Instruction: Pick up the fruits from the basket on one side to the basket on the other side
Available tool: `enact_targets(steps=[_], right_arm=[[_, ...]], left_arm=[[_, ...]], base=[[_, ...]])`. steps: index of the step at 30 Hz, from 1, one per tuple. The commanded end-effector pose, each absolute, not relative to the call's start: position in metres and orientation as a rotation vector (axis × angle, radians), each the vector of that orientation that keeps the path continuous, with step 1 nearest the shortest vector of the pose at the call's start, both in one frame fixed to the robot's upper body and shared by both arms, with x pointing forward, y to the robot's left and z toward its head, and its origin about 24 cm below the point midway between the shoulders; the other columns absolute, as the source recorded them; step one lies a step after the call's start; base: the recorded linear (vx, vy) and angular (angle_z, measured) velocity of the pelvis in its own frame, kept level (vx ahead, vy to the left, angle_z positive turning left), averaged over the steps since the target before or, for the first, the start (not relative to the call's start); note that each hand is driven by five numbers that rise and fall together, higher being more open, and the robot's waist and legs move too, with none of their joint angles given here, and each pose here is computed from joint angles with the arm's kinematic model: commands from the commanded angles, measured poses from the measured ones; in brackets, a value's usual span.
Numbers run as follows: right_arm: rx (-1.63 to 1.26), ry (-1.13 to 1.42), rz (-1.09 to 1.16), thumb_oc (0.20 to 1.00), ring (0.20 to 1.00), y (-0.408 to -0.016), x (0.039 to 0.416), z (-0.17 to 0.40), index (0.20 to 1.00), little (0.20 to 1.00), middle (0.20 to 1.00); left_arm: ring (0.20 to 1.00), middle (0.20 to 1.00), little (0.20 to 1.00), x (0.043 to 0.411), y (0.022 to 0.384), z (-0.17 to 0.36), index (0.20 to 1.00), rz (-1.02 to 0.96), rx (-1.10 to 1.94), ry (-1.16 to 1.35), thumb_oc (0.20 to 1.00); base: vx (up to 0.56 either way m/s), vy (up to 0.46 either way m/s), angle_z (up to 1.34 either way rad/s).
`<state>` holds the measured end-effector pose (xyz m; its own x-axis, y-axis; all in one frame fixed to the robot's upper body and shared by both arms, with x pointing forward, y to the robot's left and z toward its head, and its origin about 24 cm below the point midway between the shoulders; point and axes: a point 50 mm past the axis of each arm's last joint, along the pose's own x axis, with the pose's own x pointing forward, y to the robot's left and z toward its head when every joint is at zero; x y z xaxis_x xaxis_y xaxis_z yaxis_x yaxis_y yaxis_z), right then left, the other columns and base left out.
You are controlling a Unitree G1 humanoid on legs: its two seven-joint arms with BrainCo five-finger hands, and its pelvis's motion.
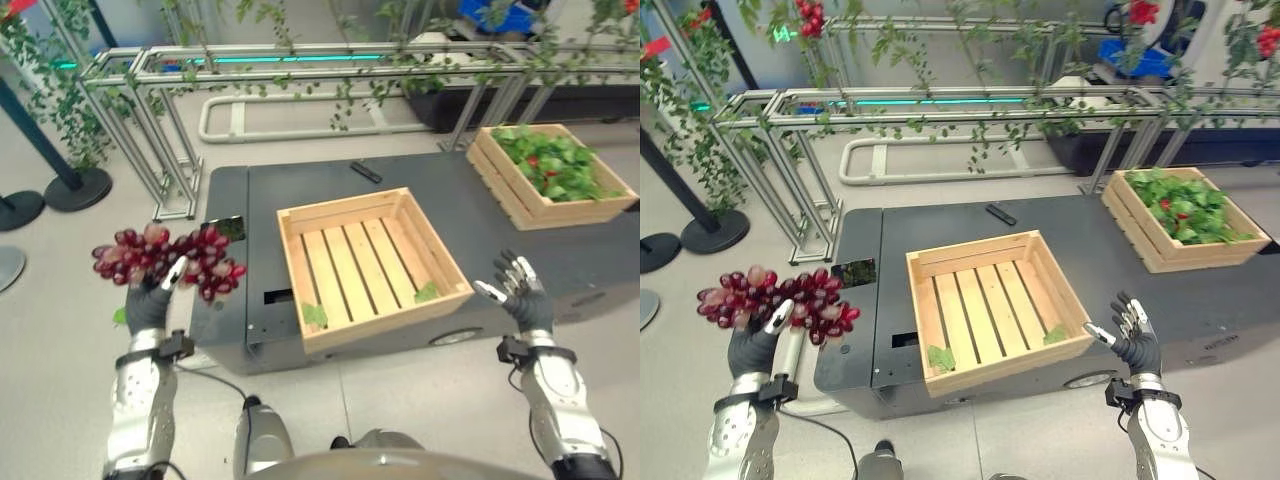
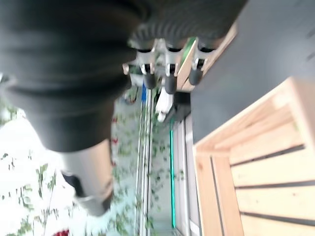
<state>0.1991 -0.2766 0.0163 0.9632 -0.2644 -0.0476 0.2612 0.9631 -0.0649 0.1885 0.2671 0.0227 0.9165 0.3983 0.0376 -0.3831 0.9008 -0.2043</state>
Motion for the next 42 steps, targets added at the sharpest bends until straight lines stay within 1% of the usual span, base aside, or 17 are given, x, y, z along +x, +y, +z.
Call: enact_targets(steps=[1,8,9,10,11,13,17,23,33,39,40,42], right_arm=[[-0.099,-0.074,-0.319,1.000,1.000,-0.288,0.208,0.040,1.000,1.000,1.000],[-0.055,-0.069,-0.366,1.000,1.000,-0.283,0.203,0.032,1.000,1.000,1.000],[-0.054,-0.071,-0.367,1.000,1.000,-0.282,0.204,0.033,1.000,1.000,1.000],[-0.014,-0.066,-0.379,1.000,1.000,-0.277,0.206,0.027,1.000,1.000,1.000],[0.047,-0.056,-0.343,1.000,1.000,-0.266,0.208,0.022,1.000,1.000,1.000],[-0.012,-0.039,-0.314,1.000,1.000,-0.264,0.207,0.022,1.000,1.000,1.000],[-0.001,-0.020,-0.308,1.000,1.000,-0.259,0.209,0.016,1.000,1.000,1.000],[-0.050,-0.009,-0.290,1.000,1.000,-0.262,0.207,0.017,1.000,1.000,1.000],[-0.057,-0.004,-0.289,1.000,1.000,-0.266,0.204,0.017,1.000,1.000,1.000],[-0.027,-0.033,-0.254,1.000,1.000,-0.262,0.208,0.022,1.000,1.000,1.000],[-0.024,-0.053,-0.218,1.000,1.000,-0.258,0.211,0.027,1.000,1.000,1.000],[-0.026,-0.086,-0.219,1.000,1.000,-0.258,0.212,0.033,1.000,1.000,1.000]], left_arm=[[0.200,0.200,0.200,0.209,0.276,0.072,0.200,0.373,-0.148,-0.333,0.200],[0.200,0.200,0.200,0.232,0.249,0.094,0.200,0.250,-0.084,-0.416,0.200],[0.200,0.200,0.200,0.232,0.249,0.094,0.200,0.250,-0.082,-0.418,0.200],[0.200,0.200,0.200,0.235,0.250,0.094,0.200,0.262,-0.059,-0.415,0.200],[0.200,0.200,0.200,0.230,0.254,0.094,0.200,0.280,-0.060,-0.416,0.200],[0.200,0.200,0.200,0.226,0.258,0.095,0.200,0.274,-0.011,-0.411,0.200],[0.200,0.200,0.200,0.228,0.259,0.097,0.200,0.274,0.022,-0.416,0.200],[0.200,0.200,0.200,0.224,0.261,0.089,0.200,0.295,-0.009,-0.384,0.200],[0.200,0.200,0.200,0.221,0.262,0.087,0.200,0.293,0.022,-0.368,0.200],[0.200,0.200,0.200,0.220,0.263,0.088,0.200,0.288,0.023,-0.371,0.200],[0.200,0.200,0.200,0.218,0.262,0.090,0.200,0.274,0.023,-0.376,0.200],[0.200,0.200,0.200,0.222,0.260,0.094,0.200,0.250,0.028,-0.387,0.200]], base=[[-0.27,0.265,-0.18],[-0.36,0.321,0.30],[-0.19,0.177,0.24],[-0.18,0.176,0.39],[-0.22,0.207,0.34],[-0.16,0.135,-0.11],[-0.10,0.091,0.25],[0.01,-0.073,0.21],[0.00,-0.084,0.15],[-0.02,-0.055,0.27],[-0.10,-0.087,0.47],[-0.15,-0.060,0.71]])
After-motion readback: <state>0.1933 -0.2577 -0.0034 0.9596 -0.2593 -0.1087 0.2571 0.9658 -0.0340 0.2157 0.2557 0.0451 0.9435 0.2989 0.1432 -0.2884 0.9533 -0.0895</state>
